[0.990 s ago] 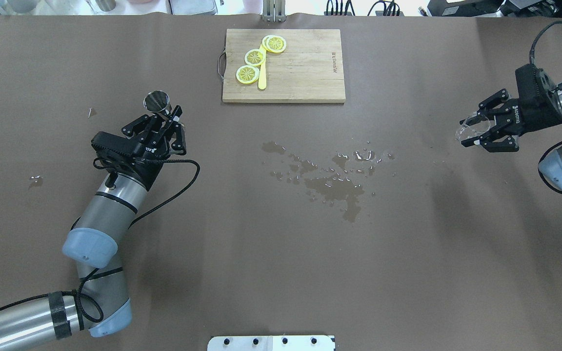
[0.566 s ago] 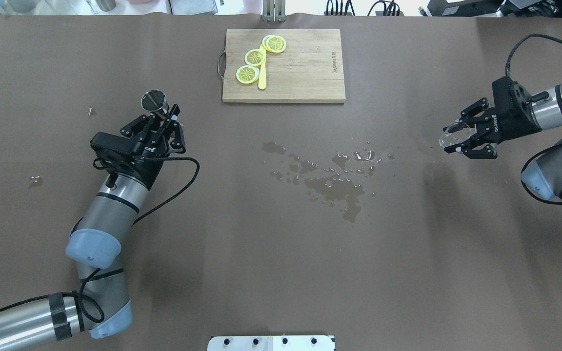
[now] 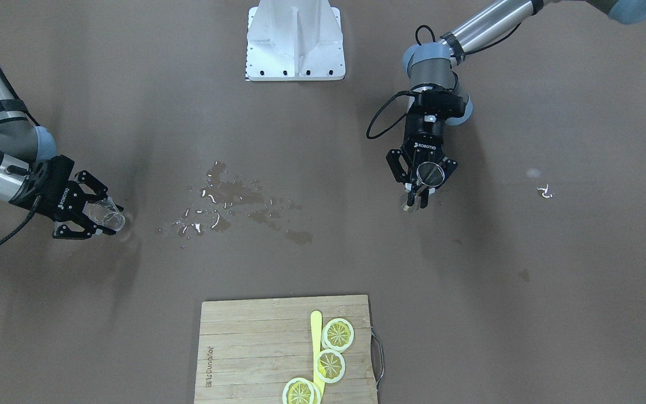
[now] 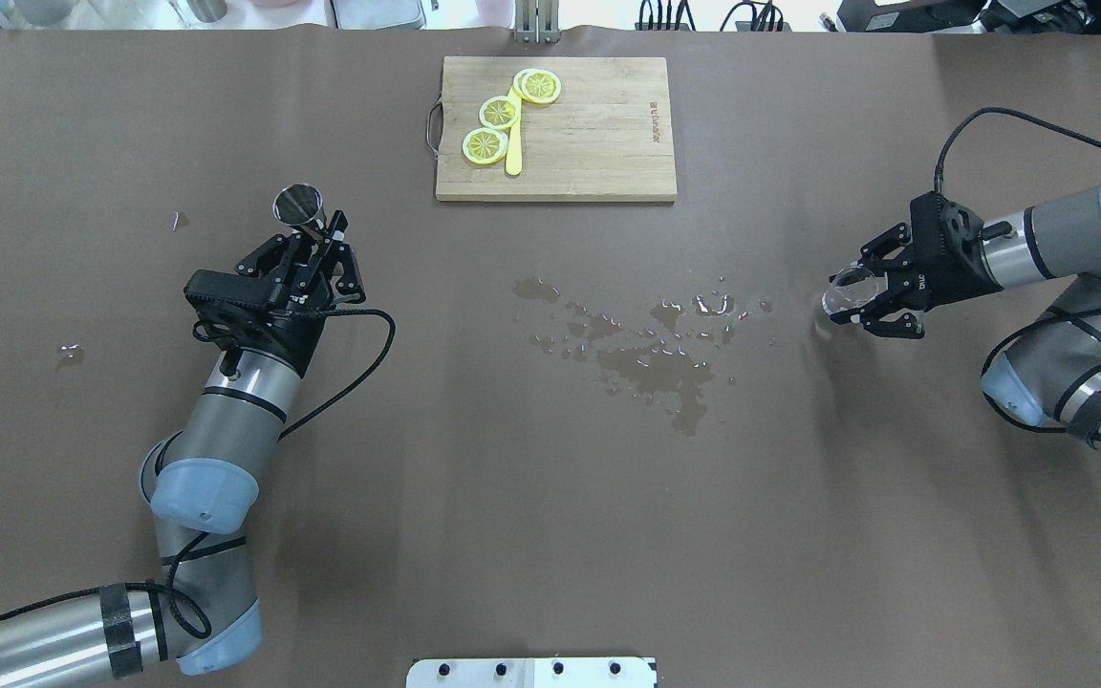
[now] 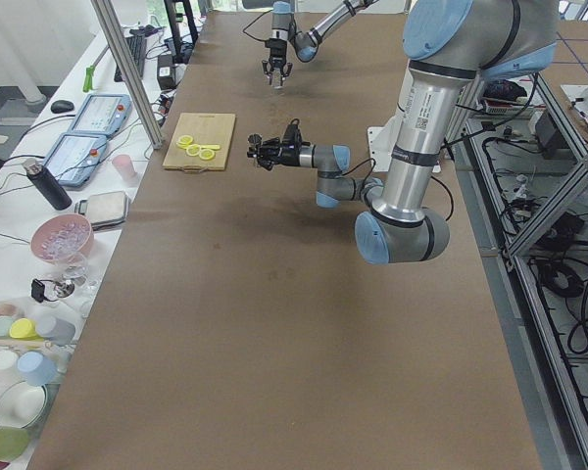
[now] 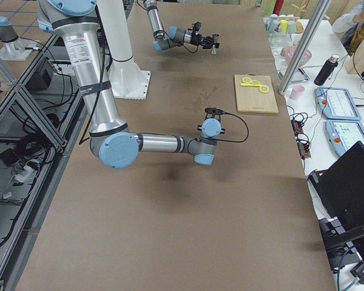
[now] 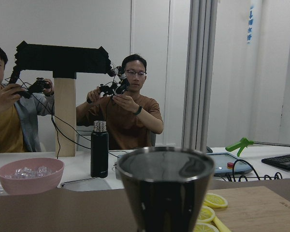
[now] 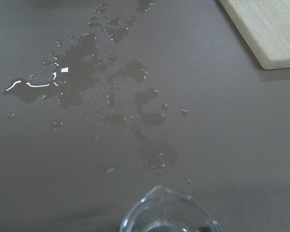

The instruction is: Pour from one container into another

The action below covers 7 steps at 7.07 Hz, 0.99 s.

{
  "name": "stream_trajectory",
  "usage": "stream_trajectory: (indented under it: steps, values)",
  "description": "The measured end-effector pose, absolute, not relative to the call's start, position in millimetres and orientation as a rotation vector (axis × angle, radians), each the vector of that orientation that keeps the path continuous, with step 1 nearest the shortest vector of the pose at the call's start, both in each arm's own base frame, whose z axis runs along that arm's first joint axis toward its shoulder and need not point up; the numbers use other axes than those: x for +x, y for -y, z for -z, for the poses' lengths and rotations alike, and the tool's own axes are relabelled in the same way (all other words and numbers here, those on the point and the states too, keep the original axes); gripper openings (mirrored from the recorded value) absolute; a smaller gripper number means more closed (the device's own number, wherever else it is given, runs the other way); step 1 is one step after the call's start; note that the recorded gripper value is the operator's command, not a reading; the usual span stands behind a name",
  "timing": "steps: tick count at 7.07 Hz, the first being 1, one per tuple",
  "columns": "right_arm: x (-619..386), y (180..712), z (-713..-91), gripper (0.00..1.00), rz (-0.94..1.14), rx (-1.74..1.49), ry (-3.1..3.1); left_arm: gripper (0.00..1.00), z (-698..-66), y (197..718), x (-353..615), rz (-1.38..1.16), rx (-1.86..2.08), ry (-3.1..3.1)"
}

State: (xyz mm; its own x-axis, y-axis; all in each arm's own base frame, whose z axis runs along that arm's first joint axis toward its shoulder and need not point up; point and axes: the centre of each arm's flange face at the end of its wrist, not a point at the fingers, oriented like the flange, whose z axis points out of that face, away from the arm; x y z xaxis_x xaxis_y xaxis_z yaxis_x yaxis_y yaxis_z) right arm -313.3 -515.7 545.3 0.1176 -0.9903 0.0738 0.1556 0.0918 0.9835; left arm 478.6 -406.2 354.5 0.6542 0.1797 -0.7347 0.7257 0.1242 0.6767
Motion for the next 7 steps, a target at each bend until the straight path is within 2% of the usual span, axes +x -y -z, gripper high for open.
stream_trajectory:
  steps: [2,5,7]
  values:
    - [-321.9,518.2,-547.5,0.23,1.142,1.088,1.047,0.00,-356.4,404.7,482.4,0.506,1.408,-0.802]
    - [-329.1,522.7,-541.5,1.00,1.148,1.096,1.050,0.00,-360.6,398.8,491.2,0.545,1.385,-0.778]
    - [-329.8,522.7,-542.0,1.00,1.148,1.098,1.050,0.00,-363.9,396.2,499.0,0.586,1.369,-0.745]
